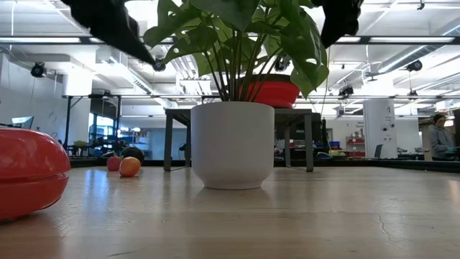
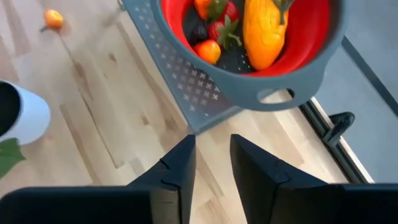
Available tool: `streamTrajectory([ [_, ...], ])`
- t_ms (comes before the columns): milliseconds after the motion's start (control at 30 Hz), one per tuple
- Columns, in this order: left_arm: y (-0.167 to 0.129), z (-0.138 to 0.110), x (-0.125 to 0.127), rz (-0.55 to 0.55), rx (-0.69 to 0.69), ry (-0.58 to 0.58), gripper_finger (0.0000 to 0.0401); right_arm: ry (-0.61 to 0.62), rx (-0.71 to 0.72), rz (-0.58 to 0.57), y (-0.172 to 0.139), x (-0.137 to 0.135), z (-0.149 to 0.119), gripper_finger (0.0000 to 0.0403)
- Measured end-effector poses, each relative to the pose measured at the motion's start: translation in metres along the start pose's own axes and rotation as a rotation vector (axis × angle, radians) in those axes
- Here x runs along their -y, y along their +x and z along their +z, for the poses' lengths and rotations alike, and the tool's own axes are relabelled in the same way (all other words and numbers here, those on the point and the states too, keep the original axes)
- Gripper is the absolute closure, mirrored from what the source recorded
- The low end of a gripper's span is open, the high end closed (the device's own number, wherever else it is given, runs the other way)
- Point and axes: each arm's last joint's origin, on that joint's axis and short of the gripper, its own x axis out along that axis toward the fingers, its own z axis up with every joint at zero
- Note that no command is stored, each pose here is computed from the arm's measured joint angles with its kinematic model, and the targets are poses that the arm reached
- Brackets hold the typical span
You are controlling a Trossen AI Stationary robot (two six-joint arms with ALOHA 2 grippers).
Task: Pick & Place Fruit
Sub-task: Put the orange pear into the red strainer bowl on the shelf
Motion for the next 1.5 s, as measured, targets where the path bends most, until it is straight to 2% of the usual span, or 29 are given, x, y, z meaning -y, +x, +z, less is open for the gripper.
streamTrajectory([
  [133, 0.012, -0.009, 0.004, 0.059, -0.044, -0.068, 0.0112, 0.004, -0.015, -0.008, 0.004, 0.000, -0.002, 0.0286],
  [333, 0.031, -0.025, 0.012, 0.123, -0.115, -0.234, 0.0112, 0.003, -0.029, -0.009, 0.008, 0.000, -0.004, 0.0264],
  [400, 0.039, -0.032, 0.016, 0.142, -0.144, -0.316, 0.0112, 0.003, -0.029, -0.010, 0.008, 0.000, -0.005, 0.0259],
  [533, 0.052, -0.039, 0.021, 0.202, -0.171, -0.581, 0.0112, 0.003, -0.033, -0.011, 0.010, 0.000, -0.005, 0.0251],
  [700, 0.067, -0.047, 0.030, 0.252, -0.216, -0.722, 0.0113, 0.014, -0.036, -0.037, 0.011, 0.000, -0.006, 0.0246],
  [933, 0.085, -0.059, 0.041, 0.263, -0.326, -0.757, 0.0113, 0.012, -0.043, -0.038, 0.013, 0.000, -0.007, 0.0245],
  [1200, 0.100, -0.071, 0.049, 0.286, -0.406, -0.748, 0.0113, 0.018, -0.046, -0.038, 0.014, 0.000, -0.008, 0.0274],
  [1500, 0.111, -0.075, 0.054, 0.296, -0.417, -0.740, 0.0113, 0.019, -0.046, -0.038, 0.014, 0.000, -0.008, 0.0295],
])
